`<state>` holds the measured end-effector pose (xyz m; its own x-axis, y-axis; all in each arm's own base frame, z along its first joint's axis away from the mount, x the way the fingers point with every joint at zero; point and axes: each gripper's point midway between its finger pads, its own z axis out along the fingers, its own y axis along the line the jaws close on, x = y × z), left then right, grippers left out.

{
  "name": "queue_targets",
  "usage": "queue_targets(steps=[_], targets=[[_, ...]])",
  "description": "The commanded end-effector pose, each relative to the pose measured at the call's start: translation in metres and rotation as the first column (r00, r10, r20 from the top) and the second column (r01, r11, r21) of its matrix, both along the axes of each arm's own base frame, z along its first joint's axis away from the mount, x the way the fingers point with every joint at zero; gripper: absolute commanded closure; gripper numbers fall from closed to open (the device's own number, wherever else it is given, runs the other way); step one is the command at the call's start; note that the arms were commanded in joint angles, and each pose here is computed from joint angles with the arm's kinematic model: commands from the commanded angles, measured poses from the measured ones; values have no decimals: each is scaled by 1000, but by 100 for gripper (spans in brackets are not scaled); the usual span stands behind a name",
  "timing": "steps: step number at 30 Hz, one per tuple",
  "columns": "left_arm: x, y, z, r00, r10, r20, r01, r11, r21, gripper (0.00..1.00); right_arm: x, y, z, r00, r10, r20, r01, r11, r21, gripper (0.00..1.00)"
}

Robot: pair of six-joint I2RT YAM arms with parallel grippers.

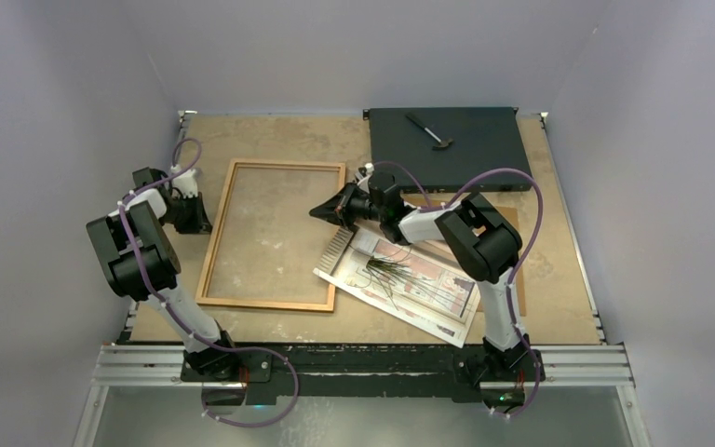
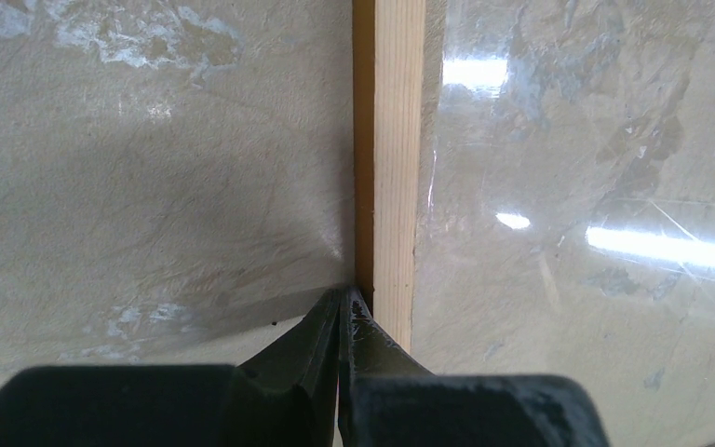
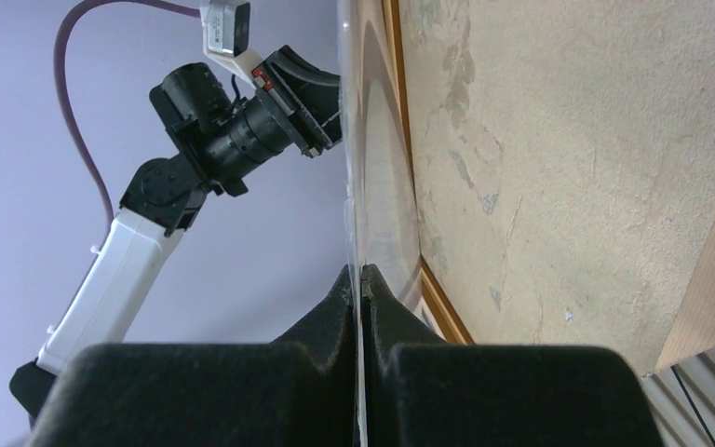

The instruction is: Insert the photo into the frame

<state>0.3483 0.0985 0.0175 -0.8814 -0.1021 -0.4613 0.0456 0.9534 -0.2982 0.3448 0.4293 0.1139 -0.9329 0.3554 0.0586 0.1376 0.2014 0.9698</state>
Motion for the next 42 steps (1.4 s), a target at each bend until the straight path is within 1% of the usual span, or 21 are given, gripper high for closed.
queue_targets(steps=[1,17,21,29,34,42], targets=[[-16,-16,-11,998,-21,-62,19,999,-37,100,-6,4,35,999,6,39,-9,998,67,100],[-14,-15,-9,998,-19,-54,17,999,-35,100,-17,12,12,999,37,-19,-36,998,53,100],[-14,-15,-10,998,-18,-55,16,999,-34,100,-22,10,8,999,35,-38,-33,998,57,100],[-16,-16,-11,998,-16,-58,14,999,-37,100,-28,2,-10,996,8,-89,-6,1000,26,100],[-16,-17,-10,998,-15,-56,12,999,-44,100,-28,4,-20,994,17,-110,-16,1000,15,100],[-17,-17,-8,998,-14,-59,12,999,-39,100,-14,17,-3,999,33,-37,-32,999,42,100]])
